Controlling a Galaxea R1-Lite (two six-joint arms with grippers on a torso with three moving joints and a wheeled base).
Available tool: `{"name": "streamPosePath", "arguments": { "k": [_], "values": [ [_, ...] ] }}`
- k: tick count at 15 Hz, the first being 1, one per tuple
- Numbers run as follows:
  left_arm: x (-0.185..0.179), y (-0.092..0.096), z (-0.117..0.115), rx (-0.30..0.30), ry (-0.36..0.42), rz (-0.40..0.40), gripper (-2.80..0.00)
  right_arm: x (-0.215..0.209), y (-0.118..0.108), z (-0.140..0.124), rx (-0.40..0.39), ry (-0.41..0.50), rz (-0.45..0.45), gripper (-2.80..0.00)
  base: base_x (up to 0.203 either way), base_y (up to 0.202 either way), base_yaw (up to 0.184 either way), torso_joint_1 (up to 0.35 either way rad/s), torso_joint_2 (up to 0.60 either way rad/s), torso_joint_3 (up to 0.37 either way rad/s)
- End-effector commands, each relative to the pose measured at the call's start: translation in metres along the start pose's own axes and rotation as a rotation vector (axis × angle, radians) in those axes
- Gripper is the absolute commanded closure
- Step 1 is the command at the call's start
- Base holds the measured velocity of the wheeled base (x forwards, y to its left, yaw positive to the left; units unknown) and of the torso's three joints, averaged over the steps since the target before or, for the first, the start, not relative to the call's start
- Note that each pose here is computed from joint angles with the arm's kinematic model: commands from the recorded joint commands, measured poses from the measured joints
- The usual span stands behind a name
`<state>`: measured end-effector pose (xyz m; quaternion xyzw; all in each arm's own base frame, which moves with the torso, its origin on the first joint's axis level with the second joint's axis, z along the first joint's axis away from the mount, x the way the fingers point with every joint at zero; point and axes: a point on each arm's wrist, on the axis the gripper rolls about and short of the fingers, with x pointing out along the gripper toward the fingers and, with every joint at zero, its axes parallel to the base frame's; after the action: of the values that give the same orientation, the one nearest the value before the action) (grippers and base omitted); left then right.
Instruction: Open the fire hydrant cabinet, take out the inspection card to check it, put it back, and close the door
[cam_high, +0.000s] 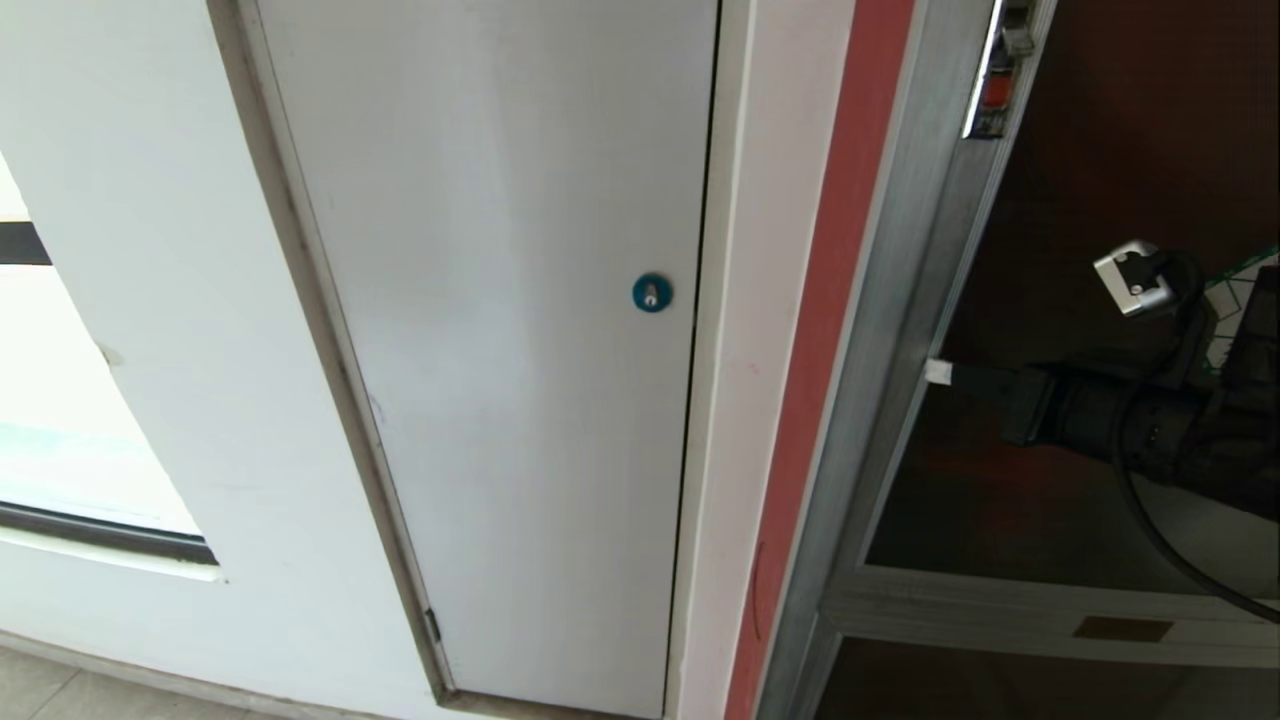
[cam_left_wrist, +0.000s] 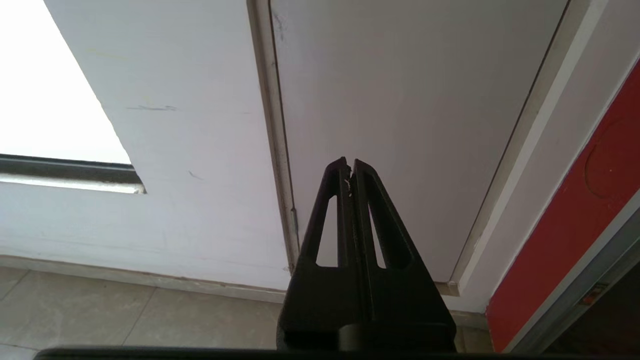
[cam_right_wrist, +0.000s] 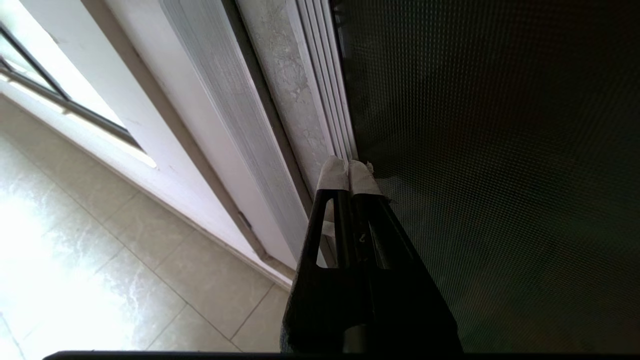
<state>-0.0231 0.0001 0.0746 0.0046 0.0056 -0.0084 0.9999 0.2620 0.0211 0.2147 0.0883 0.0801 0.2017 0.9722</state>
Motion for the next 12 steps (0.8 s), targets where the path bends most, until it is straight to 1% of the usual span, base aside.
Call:
{"name": "streamPosePath", "arguments": {
  "k": [1, 5, 7, 9, 12],
  "values": [
    [0.0, 0.0, 0.0, 0.0, 0.001, 0.0, 0.0, 0.006, -0.003, -0.005, 0.007, 0.016, -0.009, 0.0, 0.0, 0.0, 0.0, 0.0, 0.0, 0.0],
    [0.0, 0.0, 0.0, 0.0, 0.001, 0.0, 0.0, -0.004, 0.002, -0.002, 0.008, -0.001, -0.001, 0.0, 0.0, 0.0, 0.0, 0.0, 0.0, 0.0],
    [0.0, 0.0, 0.0, 0.0, 0.002, 0.0, 0.0, -0.014, 0.008, 0.0, 0.036, -0.015, 0.014, 0.0, 0.0, 0.0, 0.0, 0.0, 0.0, 0.0],
    [0.0, 0.0, 0.0, 0.0, 0.001, 0.0, 0.0, -0.023, 0.021, 0.003, 0.061, -0.035, 0.055, 0.0, 0.0, 0.0, 0.0, 0.0, 0.0, 0.0],
    [0.0, 0.0, 0.0, 0.0, 0.001, 0.0, 0.0, -0.039, 0.041, 0.004, 0.059, -0.056, 0.123, 0.0, 0.0, 0.0, 0.0, 0.003, 0.01, -0.004]
  ]
}}
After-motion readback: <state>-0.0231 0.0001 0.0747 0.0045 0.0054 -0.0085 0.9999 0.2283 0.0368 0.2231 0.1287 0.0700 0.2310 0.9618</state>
